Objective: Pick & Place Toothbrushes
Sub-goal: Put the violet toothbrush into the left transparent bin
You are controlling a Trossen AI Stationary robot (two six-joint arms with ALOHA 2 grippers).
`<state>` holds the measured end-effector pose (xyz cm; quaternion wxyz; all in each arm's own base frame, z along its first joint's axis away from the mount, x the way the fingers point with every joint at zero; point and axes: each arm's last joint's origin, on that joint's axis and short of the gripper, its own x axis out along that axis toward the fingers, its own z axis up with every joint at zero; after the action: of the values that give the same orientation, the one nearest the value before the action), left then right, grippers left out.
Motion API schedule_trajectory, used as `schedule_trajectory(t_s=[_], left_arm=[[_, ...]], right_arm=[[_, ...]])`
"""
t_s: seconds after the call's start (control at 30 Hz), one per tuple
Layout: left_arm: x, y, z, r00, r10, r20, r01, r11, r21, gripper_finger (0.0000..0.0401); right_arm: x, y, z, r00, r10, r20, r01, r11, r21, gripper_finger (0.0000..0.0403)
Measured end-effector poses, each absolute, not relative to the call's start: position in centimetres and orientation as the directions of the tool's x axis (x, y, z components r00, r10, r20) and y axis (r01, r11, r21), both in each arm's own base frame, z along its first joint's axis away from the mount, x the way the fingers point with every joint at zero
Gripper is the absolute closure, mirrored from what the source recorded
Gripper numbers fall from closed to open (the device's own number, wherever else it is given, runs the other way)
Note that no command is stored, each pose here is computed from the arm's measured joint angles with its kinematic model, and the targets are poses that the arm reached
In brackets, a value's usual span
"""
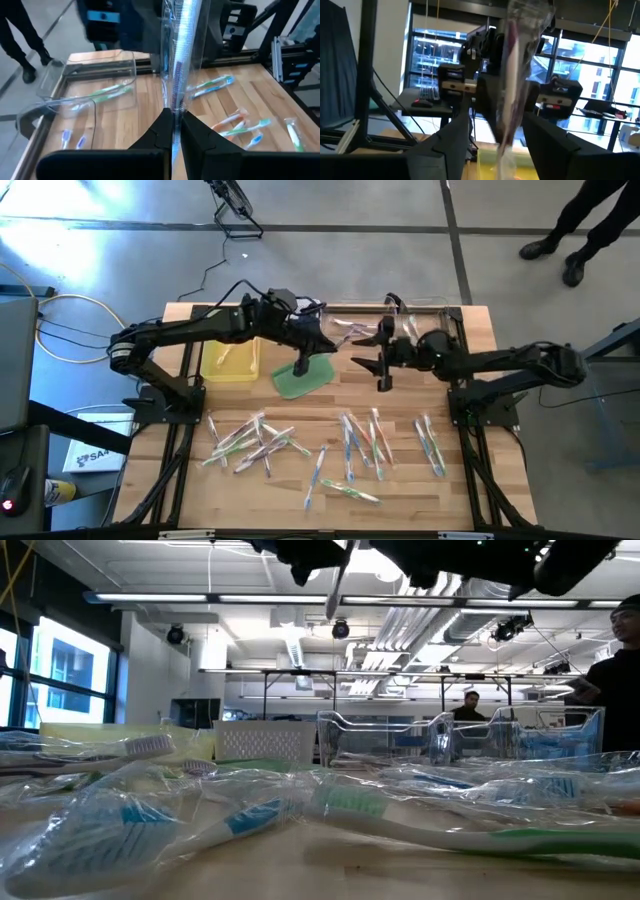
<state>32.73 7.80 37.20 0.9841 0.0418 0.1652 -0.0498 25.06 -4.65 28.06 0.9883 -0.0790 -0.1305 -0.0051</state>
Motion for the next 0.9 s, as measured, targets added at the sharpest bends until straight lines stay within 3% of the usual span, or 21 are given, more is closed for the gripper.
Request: schedule_trajectory(t_s=[0.17, 0.47, 0.6, 0.83, 0.9], left_arm=[[33.0, 7.9, 36.9, 0.938, -0.092, -0.334, 0.124, 0.989, 0.076, 0.0391], [33.0, 7.9, 36.9, 0.939, -0.092, -0.330, 0.127, 0.988, 0.084, 0.0391], [33.0, 7.8, 36.9, 0.938, -0.093, -0.333, 0.127, 0.988, 0.083, 0.0391], [33.0, 7.8, 36.9, 0.938, -0.096, -0.332, 0.131, 0.988, 0.083, 0.0391], [33.0, 7.8, 36.9, 0.938, -0.096, -0.332, 0.131, 0.988, 0.083, 0.0391]], right_arm=[[26.8, -5.2, 28.4, 0.967, -0.043, 0.252, 0.080, 0.987, -0.138, 0.0222], [28.4, -5.3, 28.1, 0.974, 0.007, 0.227, 0.027, 0.989, -0.146, 0.0230], [28.4, -5.4, 28.2, 0.972, 0.007, 0.234, 0.028, 0.989, -0.148, 0.0266], [28.4, -5.3, 28.2, 0.972, 0.013, 0.236, 0.023, 0.988, -0.150, 0.0376], [28.4, -5.4, 28.2, 0.972, 0.009, 0.236, 0.028, 0.988, -0.153, 0.0386]])
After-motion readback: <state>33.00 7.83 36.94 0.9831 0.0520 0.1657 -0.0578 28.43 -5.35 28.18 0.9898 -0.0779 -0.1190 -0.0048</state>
